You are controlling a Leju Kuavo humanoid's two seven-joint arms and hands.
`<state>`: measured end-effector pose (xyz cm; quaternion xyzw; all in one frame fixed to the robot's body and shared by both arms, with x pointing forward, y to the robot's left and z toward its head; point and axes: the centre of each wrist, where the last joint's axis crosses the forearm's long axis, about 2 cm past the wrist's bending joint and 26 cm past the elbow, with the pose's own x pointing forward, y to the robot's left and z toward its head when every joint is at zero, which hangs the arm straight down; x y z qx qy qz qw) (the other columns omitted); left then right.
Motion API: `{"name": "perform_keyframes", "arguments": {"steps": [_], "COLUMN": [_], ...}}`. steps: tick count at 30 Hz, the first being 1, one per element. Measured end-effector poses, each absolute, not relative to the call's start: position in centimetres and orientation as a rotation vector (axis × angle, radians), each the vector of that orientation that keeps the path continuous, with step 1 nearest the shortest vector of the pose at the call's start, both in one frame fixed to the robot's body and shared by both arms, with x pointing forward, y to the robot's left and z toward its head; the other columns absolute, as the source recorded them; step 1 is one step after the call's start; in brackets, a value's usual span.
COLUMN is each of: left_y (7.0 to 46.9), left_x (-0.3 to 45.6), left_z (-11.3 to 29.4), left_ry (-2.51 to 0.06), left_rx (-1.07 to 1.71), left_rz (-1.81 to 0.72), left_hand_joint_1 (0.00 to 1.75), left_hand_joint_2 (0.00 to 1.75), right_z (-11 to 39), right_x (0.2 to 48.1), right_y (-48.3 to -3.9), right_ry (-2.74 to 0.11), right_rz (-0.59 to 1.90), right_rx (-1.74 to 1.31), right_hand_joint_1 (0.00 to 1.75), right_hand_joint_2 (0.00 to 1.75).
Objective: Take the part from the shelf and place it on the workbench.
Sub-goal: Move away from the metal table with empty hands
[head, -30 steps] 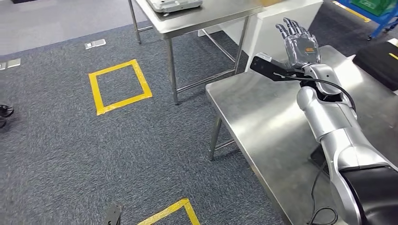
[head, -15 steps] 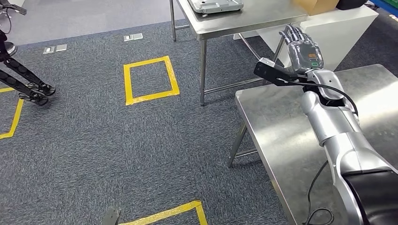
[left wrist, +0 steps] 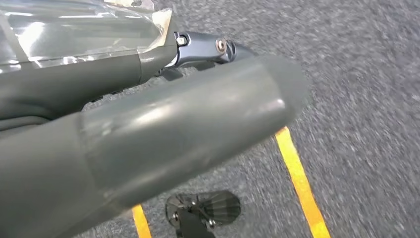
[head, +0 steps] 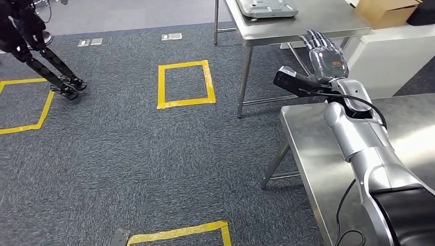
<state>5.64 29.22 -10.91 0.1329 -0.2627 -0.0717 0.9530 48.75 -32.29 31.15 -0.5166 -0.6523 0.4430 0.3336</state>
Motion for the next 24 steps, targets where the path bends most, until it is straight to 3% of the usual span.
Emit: {"name": "perform_keyframes", "arguments": {"steps": [24], "left_y": [29.5], "left_x": [5.4], "left_z": [-10.9], "left_ry": [-0.568], "left_rx": [0.295], "left_rz": [-0.088], "left_hand_joint_1": [0.0], "left_hand_joint_2": [0.0], "right_z": [28.4], "right_x": [48.3], "right_y": [-29.8], "right_ry": [-1.699], "right_rz": [1.194], "right_rx": [-1.318], "right_hand_joint_1": [0.0], "right_hand_joint_2": [0.0]}}
